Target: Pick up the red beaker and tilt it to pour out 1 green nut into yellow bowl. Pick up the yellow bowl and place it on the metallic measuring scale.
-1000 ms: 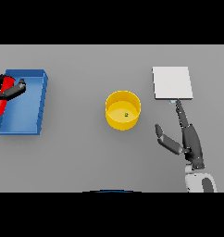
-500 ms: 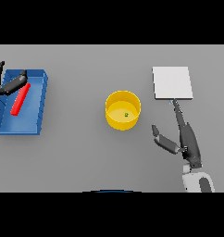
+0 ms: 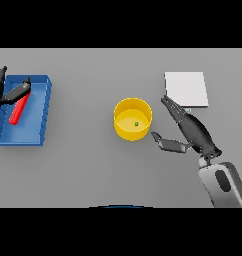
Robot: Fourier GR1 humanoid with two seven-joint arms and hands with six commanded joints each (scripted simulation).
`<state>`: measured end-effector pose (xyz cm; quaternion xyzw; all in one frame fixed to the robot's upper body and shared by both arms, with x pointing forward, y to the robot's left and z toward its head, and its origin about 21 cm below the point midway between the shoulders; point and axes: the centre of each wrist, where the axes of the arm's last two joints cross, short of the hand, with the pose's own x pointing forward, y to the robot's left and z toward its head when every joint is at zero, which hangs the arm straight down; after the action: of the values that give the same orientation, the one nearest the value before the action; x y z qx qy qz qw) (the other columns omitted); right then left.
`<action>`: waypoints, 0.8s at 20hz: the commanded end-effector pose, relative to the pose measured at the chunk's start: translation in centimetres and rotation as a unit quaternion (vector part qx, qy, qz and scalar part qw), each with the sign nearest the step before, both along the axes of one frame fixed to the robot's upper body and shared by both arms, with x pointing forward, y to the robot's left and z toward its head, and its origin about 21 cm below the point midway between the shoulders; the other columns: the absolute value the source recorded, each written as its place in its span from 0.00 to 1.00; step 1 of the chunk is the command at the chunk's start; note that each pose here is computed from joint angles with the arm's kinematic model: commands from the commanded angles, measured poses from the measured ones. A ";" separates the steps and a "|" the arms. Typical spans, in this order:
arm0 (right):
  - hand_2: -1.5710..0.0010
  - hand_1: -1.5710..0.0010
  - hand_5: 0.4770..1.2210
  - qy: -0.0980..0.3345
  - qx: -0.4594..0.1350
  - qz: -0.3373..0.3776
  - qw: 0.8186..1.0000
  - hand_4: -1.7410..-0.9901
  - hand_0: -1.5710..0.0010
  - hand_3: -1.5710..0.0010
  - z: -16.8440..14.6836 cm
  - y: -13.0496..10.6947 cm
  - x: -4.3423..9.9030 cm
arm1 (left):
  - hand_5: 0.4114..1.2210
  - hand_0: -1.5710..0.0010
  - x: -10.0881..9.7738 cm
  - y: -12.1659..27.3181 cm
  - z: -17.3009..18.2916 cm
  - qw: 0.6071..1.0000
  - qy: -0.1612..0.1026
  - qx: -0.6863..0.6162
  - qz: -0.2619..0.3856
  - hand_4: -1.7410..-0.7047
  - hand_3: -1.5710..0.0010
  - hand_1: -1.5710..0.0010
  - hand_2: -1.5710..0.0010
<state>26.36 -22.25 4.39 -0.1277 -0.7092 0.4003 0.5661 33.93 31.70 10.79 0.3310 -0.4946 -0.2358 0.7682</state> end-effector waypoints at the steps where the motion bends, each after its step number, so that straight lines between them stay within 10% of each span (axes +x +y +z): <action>1: 1.00 1.00 0.27 -0.007 -0.034 0.017 0.999 0.61 1.00 1.00 0.7 0.3 0.4 | 0.37 1.00 0.1 -0.2 0.0 1.000 0.001 0.000 0.000 0.91 1.00 1.00 1.00; 5: 1.00 1.00 0.25 -0.031 -0.159 0.094 0.982 0.62 1.00 1.00 1.6 1.6 2.1 | 0.38 1.00 0.5 0.2 0.1 1.000 0.000 0.006 0.004 0.92 1.00 1.00 1.00; 16: 1.00 1.00 0.28 -0.015 -0.274 0.225 0.935 0.65 1.00 1.00 2.3 5.7 6.3 | 0.38 1.00 0.4 -0.2 0.3 1.000 0.001 0.008 -0.003 0.91 1.00 1.00 1.00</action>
<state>32.67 -16.54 6.72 -0.1202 -0.5913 0.6937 0.3933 34.33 31.47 11.07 0.3352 -0.4931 -0.2421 0.7655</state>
